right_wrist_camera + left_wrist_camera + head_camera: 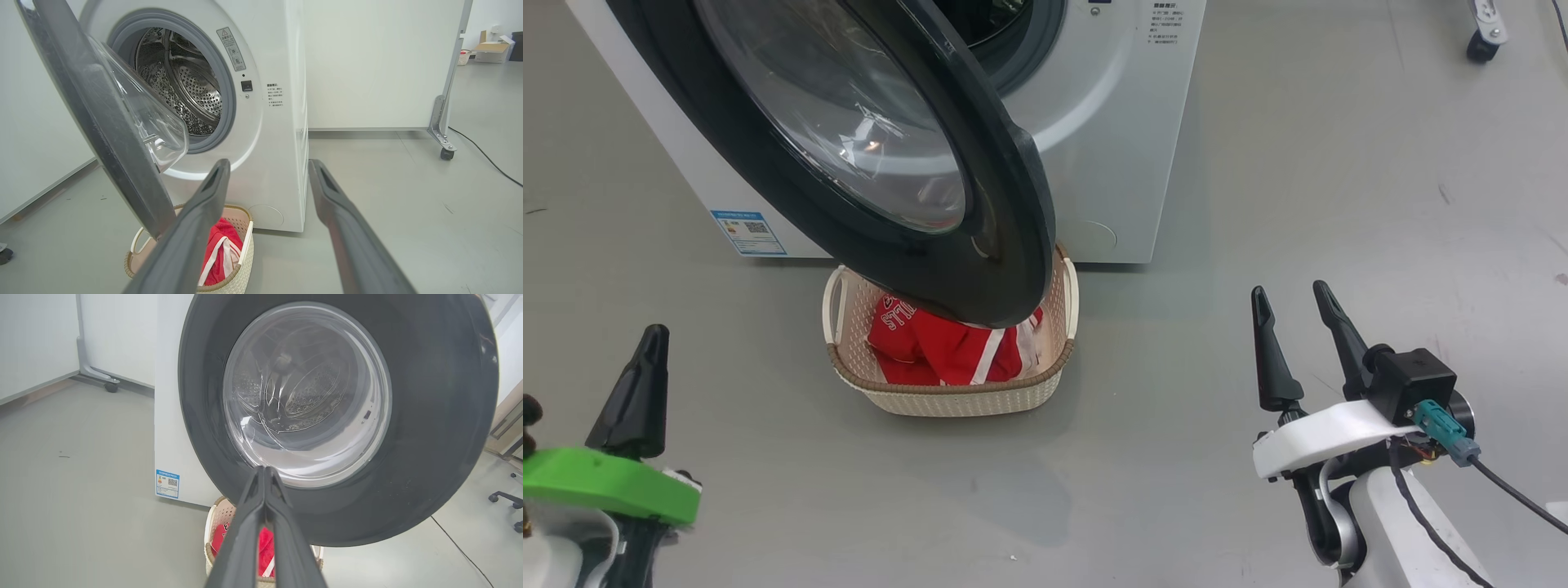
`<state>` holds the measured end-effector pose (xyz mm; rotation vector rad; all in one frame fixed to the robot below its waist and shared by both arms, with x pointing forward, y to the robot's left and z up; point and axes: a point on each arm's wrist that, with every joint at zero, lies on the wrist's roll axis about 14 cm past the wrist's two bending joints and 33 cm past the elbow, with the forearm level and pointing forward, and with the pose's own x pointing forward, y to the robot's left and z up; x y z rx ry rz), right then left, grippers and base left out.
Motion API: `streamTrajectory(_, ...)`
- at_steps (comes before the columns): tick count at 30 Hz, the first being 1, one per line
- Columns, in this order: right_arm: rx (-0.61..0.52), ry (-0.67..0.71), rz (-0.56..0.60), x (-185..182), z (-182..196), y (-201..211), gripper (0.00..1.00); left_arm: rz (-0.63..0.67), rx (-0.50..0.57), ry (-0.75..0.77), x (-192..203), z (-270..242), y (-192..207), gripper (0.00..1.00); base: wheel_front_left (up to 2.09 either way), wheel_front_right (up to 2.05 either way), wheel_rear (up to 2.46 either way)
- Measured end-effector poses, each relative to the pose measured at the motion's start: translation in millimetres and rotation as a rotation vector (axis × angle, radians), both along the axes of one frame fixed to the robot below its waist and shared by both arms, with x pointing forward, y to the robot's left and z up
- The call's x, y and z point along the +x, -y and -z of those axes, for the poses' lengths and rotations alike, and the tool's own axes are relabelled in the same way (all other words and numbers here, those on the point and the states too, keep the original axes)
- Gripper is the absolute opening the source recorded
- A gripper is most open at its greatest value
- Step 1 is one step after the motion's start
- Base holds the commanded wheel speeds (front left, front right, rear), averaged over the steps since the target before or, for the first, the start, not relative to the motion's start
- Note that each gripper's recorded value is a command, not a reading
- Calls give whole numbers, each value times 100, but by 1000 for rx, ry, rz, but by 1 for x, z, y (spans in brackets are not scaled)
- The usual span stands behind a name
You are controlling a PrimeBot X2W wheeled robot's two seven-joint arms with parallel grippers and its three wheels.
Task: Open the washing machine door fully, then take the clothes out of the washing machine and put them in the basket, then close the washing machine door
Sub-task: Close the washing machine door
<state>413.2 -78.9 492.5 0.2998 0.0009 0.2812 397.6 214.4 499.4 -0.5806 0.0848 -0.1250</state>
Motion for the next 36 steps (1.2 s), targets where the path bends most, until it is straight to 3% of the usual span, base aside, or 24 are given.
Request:
streamTrajectory(3,0,5,1,0,-2,0,100,-2,69,50,-4,-4,1,0,0,0,0)
streamTrajectory(6,-1,8,1,1,-3,0,100,9,203,105,-9,-8,-3,0,0,0,0)
streamTrajectory(13,1,33,-20,5,-9,-6,100,-34,245,68,-21,8,1,0,0,0,0)
streamTrajectory(15,-1,33,-23,5,-9,-7,100,-55,245,65,-22,8,-2,91,0,0,0)
streamTrajectory(16,0,33,-24,5,-9,-8,100,-60,244,63,-23,9,-3,100,0,0,0)
streamTrajectory(36,3,27,-43,3,-7,-12,100,-181,280,137,-25,-13,-17,100,0,0,0)
